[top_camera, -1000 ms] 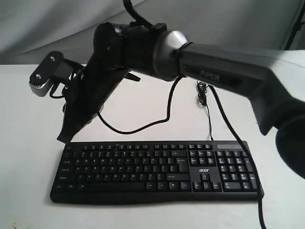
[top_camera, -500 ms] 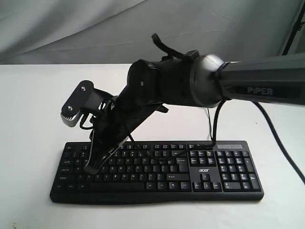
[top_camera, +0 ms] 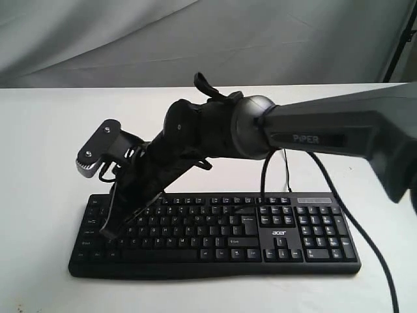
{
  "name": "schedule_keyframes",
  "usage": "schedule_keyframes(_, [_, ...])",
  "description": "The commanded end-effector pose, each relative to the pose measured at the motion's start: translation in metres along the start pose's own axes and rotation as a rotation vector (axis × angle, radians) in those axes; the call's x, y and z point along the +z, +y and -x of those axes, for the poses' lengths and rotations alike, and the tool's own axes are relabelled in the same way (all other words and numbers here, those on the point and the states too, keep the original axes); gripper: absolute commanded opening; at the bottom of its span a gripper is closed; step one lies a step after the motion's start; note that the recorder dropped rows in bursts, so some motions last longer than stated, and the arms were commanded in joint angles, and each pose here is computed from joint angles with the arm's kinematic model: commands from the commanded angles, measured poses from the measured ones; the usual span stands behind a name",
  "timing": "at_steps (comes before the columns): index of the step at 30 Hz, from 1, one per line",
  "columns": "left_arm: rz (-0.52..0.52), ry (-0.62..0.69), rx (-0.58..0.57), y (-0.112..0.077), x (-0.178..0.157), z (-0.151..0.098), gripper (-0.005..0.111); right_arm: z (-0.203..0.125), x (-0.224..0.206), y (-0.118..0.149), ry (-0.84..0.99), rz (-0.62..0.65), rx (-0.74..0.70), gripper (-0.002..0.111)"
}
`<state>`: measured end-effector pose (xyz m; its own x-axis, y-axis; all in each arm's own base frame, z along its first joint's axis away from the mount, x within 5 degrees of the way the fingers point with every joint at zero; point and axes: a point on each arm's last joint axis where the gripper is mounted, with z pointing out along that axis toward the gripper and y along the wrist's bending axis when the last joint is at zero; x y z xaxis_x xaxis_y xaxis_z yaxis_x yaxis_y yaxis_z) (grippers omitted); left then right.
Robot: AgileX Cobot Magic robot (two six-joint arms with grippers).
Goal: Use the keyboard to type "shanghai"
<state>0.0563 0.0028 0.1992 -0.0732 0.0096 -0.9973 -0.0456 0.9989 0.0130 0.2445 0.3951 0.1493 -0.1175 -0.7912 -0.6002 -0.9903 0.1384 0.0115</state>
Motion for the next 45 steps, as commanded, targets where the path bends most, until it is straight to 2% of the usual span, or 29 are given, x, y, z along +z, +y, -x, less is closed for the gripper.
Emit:
schedule_keyframes(1, [-0.007,-0.007,-0.004,0.0,0.0,0.0,0.0,0.008,0.008,0.005,0.007,0.035,-0.014,0.0])
schedule_keyframes(10, [-0.007,-0.007,-0.004,0.0,0.0,0.0,0.0,0.004,0.013,0.014,0.045,0.048,-0.021,0.0])
schedule_keyframes(38, [-0.007,-0.007,-0.004,0.0,0.0,0.0,0.0,-0.01,0.03,0.012,0.105,0.045,-0.021,0.0])
schedule_keyframes(45, [-0.007,-0.007,-0.004,0.0,0.0,0.0,0.0,-0.003,0.02,0.012,0.092,0.039,-0.039,0.0])
